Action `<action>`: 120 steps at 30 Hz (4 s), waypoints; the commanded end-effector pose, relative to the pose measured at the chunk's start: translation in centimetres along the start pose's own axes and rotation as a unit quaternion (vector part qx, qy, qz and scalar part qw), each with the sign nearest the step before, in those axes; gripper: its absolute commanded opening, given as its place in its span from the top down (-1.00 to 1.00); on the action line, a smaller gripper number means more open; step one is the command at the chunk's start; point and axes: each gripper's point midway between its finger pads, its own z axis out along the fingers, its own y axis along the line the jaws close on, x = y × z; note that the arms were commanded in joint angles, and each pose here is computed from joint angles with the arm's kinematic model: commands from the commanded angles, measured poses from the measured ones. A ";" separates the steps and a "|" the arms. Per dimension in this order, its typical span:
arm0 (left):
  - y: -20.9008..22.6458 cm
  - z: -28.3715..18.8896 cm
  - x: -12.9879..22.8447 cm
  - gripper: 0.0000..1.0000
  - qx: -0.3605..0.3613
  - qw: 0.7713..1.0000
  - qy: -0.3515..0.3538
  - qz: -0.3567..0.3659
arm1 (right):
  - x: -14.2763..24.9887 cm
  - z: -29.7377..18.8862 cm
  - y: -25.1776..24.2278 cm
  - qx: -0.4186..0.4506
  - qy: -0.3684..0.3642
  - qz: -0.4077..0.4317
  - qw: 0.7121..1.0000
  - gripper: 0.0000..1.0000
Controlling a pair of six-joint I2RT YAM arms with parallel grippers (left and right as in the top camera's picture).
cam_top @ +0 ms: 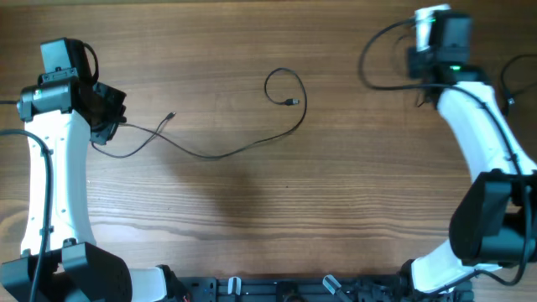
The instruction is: Untangle cables
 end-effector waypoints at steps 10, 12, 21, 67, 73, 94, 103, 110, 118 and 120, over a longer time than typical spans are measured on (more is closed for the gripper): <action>-2.5 1.5 6.3 0.76 0.016 0.996 0.036 0.082 | 2.1 13.0 -7.3 0.004 -0.113 0.054 0.992 0.92; -4.9 1.2 8.0 0.70 0.049 0.992 0.033 0.110 | 3.7 15.9 -6.2 -0.009 -0.093 0.053 0.994 0.91; -9.0 0.0 11.9 -0.71 0.108 0.979 0.019 0.172 | -5.1 9.2 -4.3 -0.194 -0.114 0.248 0.942 -0.99; -8.8 13.4 28.1 0.92 0.331 0.823 0.242 0.394 | 6.7 -8.4 25.5 -0.344 0.256 0.127 0.894 -0.99; -8.4 10.8 33.8 0.81 0.372 0.741 0.260 0.494 | 7.0 -6.8 23.7 -0.275 0.250 0.143 0.917 -0.99; -5.1 9.8 11.0 -0.99 0.370 0.881 0.282 0.084 | 9.0 -7.2 35.2 -0.410 0.117 -0.186 0.885 -1.00; -2.8 11.8 10.7 -1.00 0.295 0.915 0.266 0.063 | 13.8 -8.7 37.3 -0.432 0.155 -0.280 0.843 -1.00; -2.8 11.9 10.7 -1.00 0.293 0.917 0.264 0.063 | 18.1 -12.1 37.1 -0.449 0.207 -0.371 0.786 -1.00; -2.5 11.9 10.9 -1.00 0.287 0.917 0.270 0.060 | 21.4 -8.8 34.2 -0.341 0.272 -0.418 0.797 0.03; -2.5 11.9 10.9 -1.00 0.287 0.917 0.270 0.059 | 21.6 -8.7 34.2 -0.333 0.284 -0.397 0.807 0.70</action>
